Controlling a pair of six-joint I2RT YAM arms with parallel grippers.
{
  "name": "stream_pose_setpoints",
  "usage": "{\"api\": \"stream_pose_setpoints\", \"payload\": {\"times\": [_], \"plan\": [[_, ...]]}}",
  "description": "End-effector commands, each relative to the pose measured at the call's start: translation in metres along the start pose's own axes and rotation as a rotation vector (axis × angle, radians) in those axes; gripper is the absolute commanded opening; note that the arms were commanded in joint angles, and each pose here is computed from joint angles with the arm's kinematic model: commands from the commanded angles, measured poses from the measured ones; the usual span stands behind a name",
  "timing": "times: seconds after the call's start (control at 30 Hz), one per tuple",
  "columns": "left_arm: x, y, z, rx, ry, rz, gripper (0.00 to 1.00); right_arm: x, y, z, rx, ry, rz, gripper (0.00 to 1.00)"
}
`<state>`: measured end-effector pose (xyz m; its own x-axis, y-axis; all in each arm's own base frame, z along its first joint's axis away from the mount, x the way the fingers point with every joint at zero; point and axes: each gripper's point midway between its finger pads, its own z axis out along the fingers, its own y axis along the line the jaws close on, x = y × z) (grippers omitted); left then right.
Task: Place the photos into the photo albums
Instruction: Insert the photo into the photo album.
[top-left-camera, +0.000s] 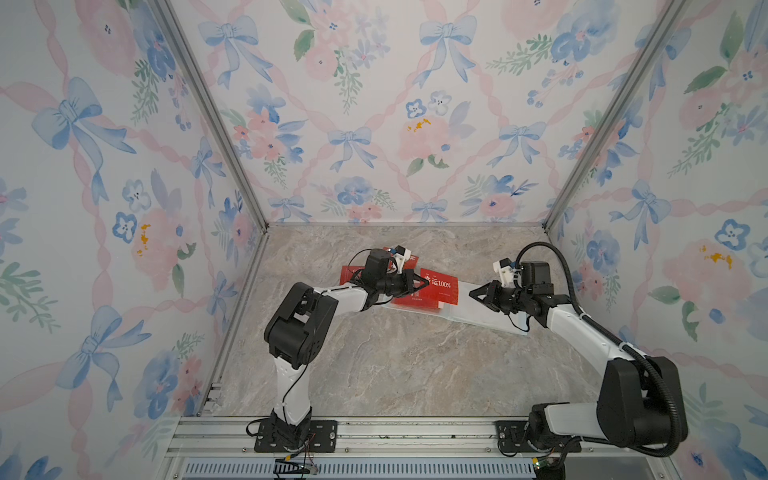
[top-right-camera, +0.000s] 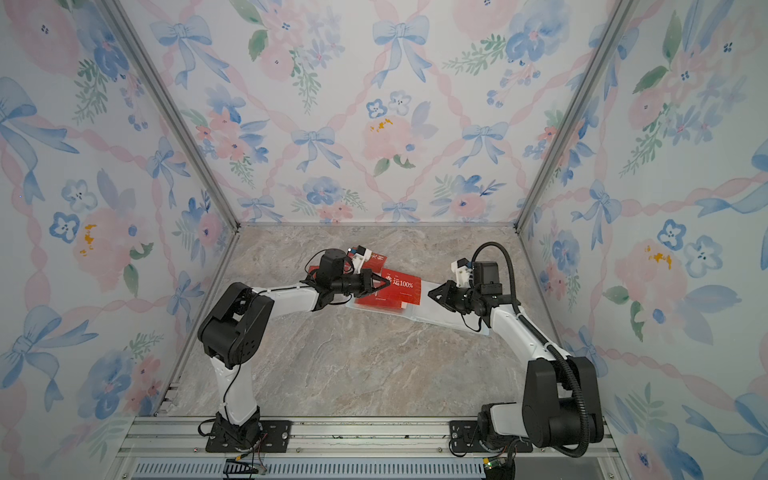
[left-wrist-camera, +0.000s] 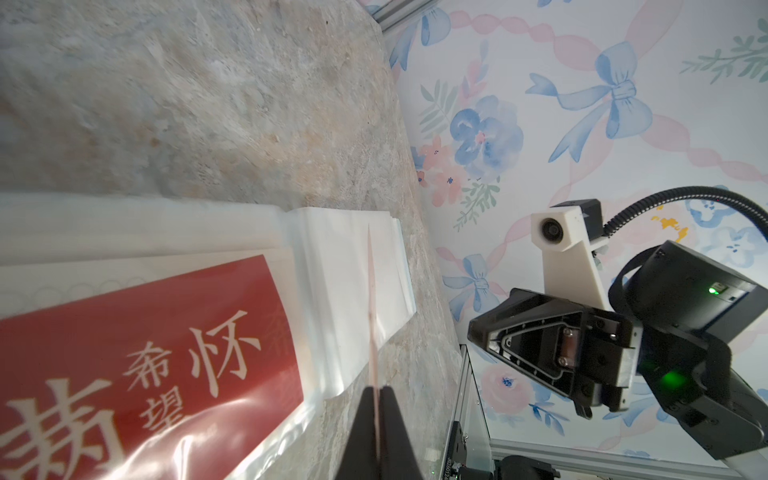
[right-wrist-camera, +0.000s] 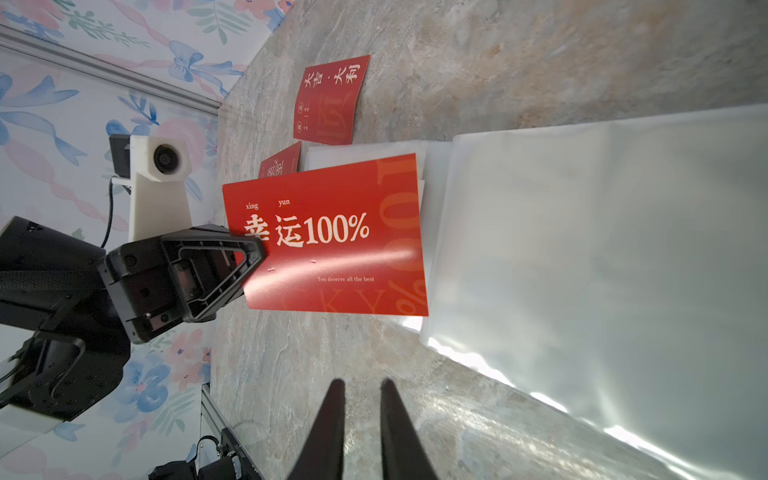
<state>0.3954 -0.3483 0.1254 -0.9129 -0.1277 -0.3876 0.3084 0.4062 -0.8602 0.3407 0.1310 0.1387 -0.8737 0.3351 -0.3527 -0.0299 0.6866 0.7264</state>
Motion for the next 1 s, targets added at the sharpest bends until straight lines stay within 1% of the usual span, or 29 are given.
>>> {"api": "stream_pose_setpoints", "payload": {"times": [0.0, 0.27, 0.73, 0.97], "plan": [[-0.003, 0.012, 0.003, -0.018, 0.01, -0.002, 0.0, 0.0, -0.001, 0.003, -0.02, 0.018, -0.006, 0.18], [-0.011, 0.019, -0.005, -0.029, -0.006, -0.005, 0.0, 0.001, -0.007, 0.008, -0.014, 0.024, 0.005, 0.18], [-0.004, 0.021, 0.008, -0.024, 0.025, -0.014, 0.0, 0.003, -0.006, 0.003, -0.007, 0.026, -0.003, 0.18], [0.002, 0.03, 0.012, -0.036, 0.039, -0.027, 0.0, 0.002, -0.007, -0.002, -0.001, 0.017, -0.005, 0.18]]}}
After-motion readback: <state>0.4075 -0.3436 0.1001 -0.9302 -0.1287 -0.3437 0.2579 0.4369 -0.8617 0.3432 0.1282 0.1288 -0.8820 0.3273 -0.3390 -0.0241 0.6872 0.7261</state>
